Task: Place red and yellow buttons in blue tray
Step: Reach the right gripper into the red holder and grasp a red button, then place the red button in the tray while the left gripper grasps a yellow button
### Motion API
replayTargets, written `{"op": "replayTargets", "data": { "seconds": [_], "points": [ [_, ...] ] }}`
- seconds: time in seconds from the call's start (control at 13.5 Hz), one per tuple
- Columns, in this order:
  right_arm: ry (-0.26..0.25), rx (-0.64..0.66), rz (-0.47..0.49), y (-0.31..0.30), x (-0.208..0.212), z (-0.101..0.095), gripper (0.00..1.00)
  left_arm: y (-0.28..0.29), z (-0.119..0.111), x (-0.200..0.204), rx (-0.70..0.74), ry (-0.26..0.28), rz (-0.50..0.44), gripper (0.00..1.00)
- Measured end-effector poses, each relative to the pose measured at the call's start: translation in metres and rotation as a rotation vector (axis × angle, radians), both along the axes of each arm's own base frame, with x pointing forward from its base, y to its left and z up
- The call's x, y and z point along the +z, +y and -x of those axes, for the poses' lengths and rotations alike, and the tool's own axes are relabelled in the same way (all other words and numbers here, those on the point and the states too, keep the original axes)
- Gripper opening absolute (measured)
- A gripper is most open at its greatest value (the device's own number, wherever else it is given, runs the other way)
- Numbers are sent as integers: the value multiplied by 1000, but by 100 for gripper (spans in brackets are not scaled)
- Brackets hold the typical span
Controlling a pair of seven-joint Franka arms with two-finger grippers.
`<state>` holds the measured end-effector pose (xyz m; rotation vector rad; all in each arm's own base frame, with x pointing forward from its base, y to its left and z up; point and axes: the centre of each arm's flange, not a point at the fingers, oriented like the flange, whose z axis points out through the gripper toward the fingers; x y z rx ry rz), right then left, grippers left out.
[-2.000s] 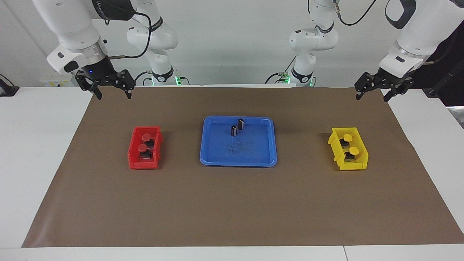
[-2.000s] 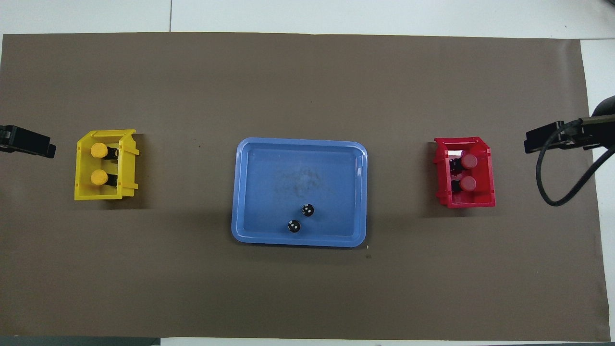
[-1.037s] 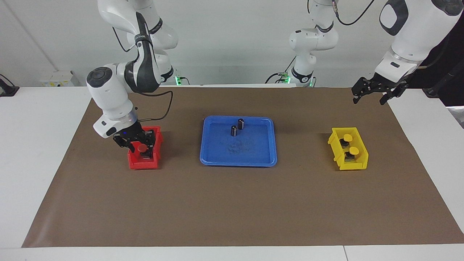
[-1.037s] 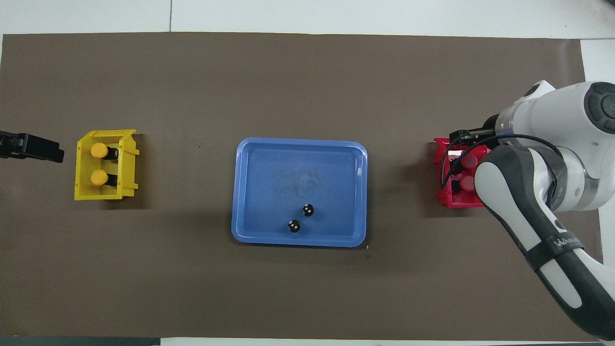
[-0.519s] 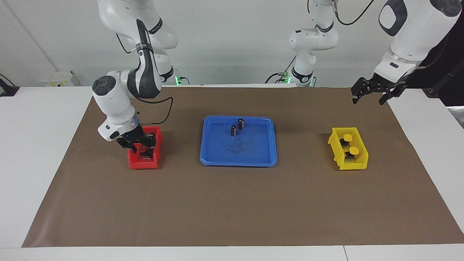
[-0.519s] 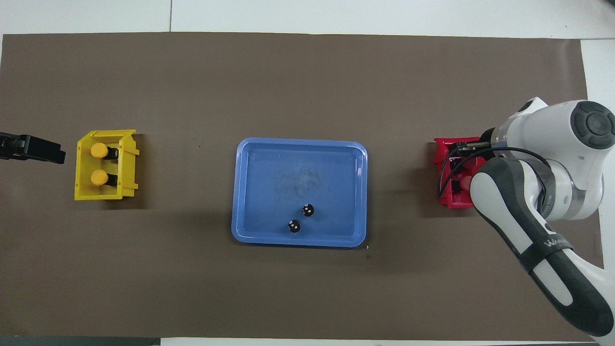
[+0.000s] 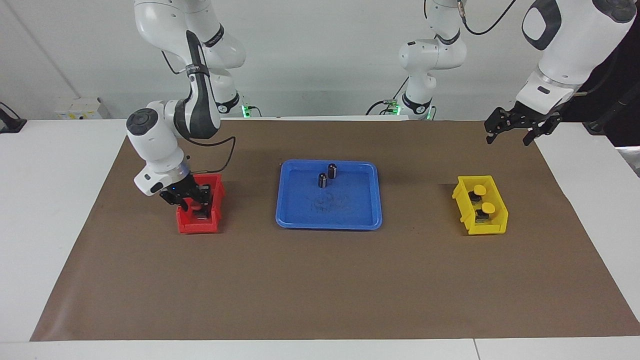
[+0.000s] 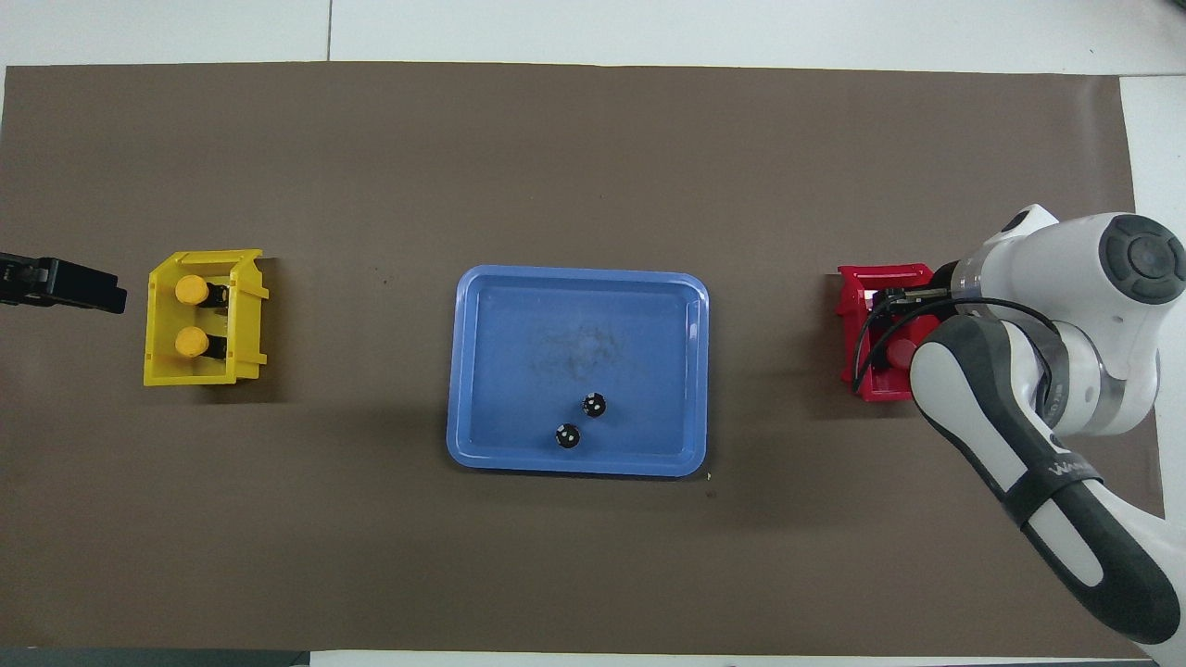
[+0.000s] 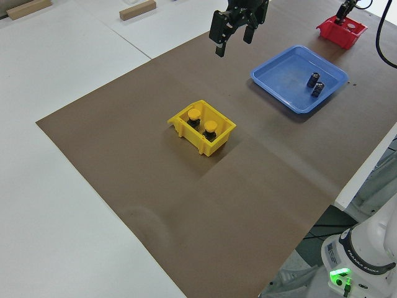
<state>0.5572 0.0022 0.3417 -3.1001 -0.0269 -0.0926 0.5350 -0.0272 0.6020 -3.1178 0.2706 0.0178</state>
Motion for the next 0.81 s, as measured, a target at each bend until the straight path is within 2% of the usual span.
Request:
{"op": "replayTargets", "data": {
  "seconds": [0.07, 0.3, 0.52, 0.67, 0.81],
  "points": [
    [0, 2, 0, 1, 0, 0, 41, 0, 0, 0, 0, 0, 0, 100],
    [26, 9, -1, 3, 10, -4, 41, 1, -2, 2, 2, -16, 1, 100],
    [90, 20, -6, 4, 75, -28, 41, 26, -15, -9, 47, -87, 3, 100],
    [89, 45, -10, 23, 125, -46, 41, 32, -35, -57, 55, -105, 4, 99],
    [59, 15, -19, 76, 152, -62, 41, 29, -61, -128, 21, -84, 4, 96]
  ]
}}
